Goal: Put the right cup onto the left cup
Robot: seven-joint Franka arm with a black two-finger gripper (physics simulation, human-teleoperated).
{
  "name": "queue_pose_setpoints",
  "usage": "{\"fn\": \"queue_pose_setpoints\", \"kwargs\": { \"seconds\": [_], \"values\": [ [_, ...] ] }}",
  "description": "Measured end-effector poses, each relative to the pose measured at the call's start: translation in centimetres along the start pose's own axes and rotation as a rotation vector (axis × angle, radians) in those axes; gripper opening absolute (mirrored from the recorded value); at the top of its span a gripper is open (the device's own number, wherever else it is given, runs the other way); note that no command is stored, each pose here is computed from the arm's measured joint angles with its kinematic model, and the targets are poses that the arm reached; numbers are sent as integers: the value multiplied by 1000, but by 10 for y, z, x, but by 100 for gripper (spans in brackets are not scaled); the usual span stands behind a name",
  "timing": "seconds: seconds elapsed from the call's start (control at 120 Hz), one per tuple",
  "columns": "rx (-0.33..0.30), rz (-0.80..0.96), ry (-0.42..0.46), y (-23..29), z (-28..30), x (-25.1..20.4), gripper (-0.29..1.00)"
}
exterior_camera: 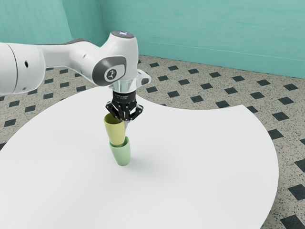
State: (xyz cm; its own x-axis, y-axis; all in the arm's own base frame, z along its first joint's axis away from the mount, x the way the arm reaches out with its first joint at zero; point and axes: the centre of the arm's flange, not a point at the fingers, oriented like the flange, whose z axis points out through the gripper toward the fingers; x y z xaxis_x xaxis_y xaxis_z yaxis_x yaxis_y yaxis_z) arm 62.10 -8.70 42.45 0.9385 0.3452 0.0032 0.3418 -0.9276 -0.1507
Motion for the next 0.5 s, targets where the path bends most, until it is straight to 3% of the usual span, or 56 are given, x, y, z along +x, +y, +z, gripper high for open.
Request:
{"fn": "queue_pose_setpoints", "kwargs": {
  "seconds": [0.5],
  "values": [
    [-6,-10,-8,-2,15,7,-8]
  ]
}}
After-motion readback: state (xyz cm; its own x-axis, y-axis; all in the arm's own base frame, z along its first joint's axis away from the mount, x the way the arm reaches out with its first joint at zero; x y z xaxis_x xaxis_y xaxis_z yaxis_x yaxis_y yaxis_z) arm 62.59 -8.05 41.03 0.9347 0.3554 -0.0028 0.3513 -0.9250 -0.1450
